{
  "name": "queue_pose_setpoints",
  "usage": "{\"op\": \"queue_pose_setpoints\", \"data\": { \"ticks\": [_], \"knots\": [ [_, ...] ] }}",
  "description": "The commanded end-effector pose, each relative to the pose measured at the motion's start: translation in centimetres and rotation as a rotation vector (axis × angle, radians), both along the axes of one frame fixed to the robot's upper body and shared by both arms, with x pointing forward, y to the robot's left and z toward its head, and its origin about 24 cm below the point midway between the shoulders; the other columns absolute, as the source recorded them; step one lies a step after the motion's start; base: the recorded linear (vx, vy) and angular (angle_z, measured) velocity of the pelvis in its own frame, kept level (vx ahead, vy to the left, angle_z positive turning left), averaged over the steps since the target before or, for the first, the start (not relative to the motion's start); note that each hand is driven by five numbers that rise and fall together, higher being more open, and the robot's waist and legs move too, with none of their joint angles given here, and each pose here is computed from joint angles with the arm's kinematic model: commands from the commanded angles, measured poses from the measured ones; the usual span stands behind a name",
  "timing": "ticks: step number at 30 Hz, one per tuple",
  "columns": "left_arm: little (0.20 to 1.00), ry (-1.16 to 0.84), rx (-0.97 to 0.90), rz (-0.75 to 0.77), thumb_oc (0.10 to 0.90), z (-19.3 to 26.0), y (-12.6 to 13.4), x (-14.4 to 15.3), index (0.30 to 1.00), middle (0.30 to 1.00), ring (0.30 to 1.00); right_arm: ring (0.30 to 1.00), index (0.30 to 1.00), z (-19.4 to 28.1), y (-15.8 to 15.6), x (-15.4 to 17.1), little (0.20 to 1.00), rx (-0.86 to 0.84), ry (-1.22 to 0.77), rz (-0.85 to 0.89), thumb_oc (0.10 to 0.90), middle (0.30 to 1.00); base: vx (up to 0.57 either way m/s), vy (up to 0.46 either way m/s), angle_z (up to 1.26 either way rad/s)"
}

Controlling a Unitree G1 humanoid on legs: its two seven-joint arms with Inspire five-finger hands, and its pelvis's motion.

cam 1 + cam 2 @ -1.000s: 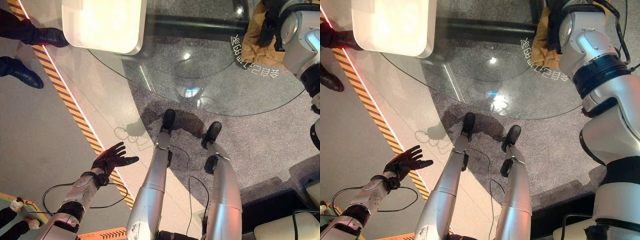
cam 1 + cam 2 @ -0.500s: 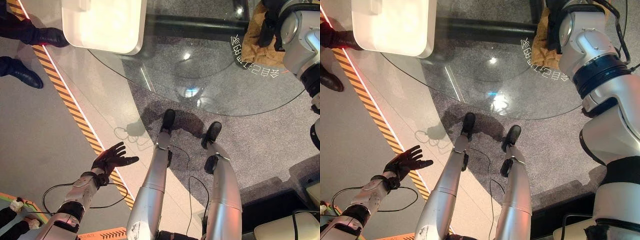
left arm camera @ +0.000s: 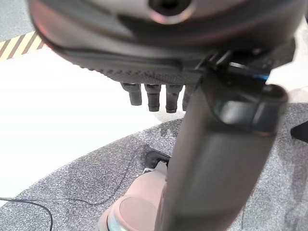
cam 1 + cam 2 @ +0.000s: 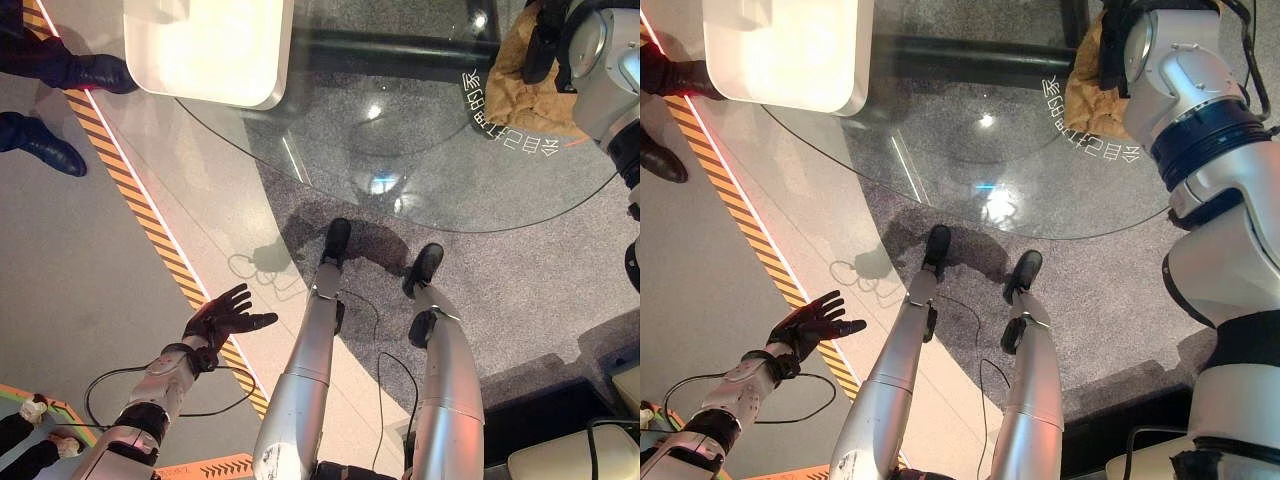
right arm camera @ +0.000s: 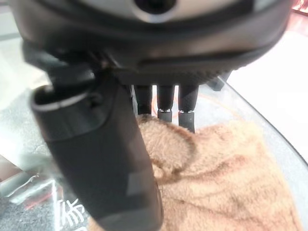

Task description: Wipe the table with a cloth and put it in the basket.

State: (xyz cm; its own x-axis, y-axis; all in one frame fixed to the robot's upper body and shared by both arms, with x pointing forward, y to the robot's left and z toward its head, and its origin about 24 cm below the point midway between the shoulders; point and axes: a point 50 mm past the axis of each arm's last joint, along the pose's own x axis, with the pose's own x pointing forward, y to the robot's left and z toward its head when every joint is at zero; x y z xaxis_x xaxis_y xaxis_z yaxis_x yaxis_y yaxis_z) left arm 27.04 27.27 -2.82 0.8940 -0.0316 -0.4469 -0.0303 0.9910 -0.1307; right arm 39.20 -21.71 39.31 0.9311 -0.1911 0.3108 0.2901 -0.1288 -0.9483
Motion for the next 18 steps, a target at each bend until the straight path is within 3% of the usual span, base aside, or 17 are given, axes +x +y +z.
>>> {"op": "queue_pose_setpoints", "data": {
  "ticks": [1,18],
  "knots": [
    [0.9,0.102,0.068,0.019,0.8,-1.88,2.15,-3.32,0.9,0.9,0.9,0.3,0.3,1.75,-0.68,-0.86,0.2,-0.077,-0.034,-0.038,0.1,0.3,0.0,0.0,0.0],
    [0.9,0.104,0.069,0.02,0.8,-1.83,2.13,-3.24,0.9,0.9,0.9,0.3,0.3,1.44,-0.47,-0.77,0.2,-0.086,-0.045,-0.019,0.1,0.3,0.0,0.0,0.0]
  ]
}}
